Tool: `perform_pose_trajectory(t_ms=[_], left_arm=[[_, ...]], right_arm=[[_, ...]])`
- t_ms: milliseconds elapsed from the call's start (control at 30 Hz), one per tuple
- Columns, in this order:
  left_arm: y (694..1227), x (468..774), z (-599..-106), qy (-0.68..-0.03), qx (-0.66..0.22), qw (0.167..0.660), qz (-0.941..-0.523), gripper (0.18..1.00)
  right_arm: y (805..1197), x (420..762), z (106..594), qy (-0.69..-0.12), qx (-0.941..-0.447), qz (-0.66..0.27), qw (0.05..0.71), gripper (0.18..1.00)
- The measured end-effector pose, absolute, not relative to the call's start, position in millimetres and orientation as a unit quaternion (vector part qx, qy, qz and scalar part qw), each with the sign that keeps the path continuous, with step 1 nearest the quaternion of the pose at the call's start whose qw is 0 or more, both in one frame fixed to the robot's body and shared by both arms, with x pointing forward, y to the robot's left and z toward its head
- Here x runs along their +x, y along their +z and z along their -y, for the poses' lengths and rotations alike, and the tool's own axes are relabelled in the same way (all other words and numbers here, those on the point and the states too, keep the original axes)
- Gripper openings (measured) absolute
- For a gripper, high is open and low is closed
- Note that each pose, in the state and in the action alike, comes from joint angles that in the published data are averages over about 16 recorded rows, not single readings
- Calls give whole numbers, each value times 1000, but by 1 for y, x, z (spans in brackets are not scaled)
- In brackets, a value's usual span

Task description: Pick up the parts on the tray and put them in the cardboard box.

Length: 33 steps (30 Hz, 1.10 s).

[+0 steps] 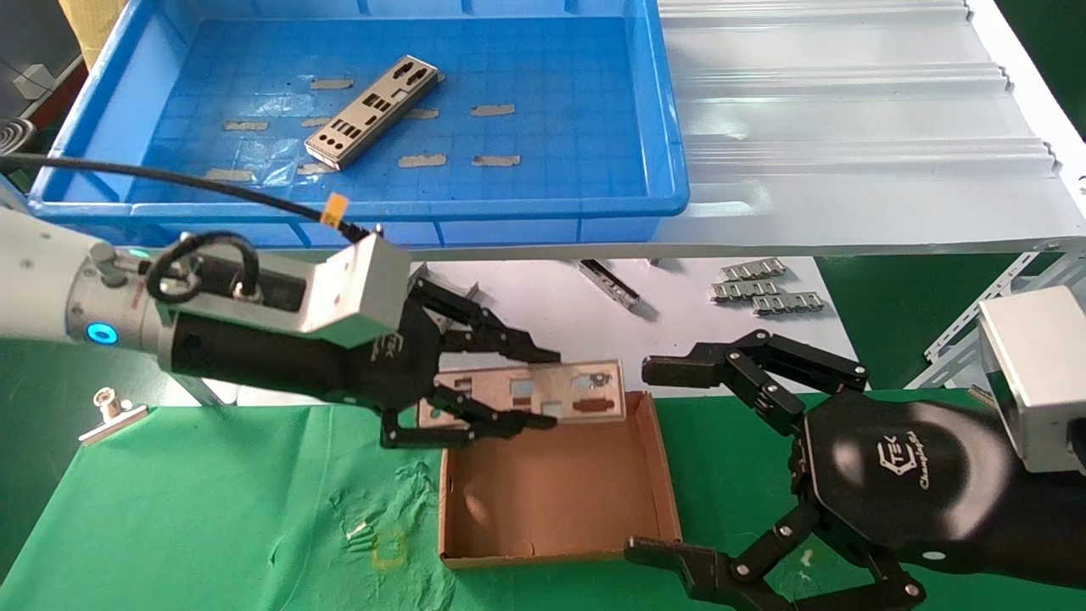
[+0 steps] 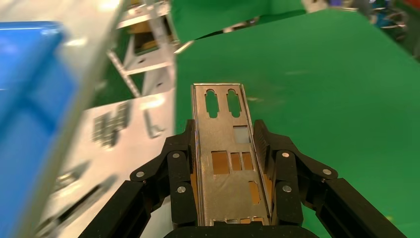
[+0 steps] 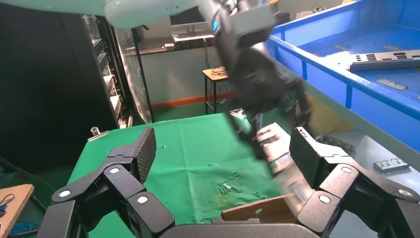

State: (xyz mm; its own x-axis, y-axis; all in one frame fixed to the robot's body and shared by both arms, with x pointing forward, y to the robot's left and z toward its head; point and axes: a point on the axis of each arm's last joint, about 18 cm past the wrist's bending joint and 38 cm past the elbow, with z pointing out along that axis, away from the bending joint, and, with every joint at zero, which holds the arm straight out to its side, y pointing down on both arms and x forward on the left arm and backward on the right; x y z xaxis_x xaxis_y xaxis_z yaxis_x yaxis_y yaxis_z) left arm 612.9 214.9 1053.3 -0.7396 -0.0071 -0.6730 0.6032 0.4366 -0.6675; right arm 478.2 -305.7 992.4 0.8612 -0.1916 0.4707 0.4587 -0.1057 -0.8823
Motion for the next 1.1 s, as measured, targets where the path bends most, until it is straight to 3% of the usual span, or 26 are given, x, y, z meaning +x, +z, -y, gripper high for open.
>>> perform_pose_trajectory(t_ms=[233,533,1100], left_arm=[[995,636,-198,-474,179,287,-813,454],[942,677,-172,-442,153,306,-829,453],[918,705,-155,-414,145,347,-829,479]], right_arm=[[992,478,306,-246,-702,95,662,1000],[992,478,306,-246,-702,95,662,1000],[992,478,306,-246,-702,95,662,1000]])
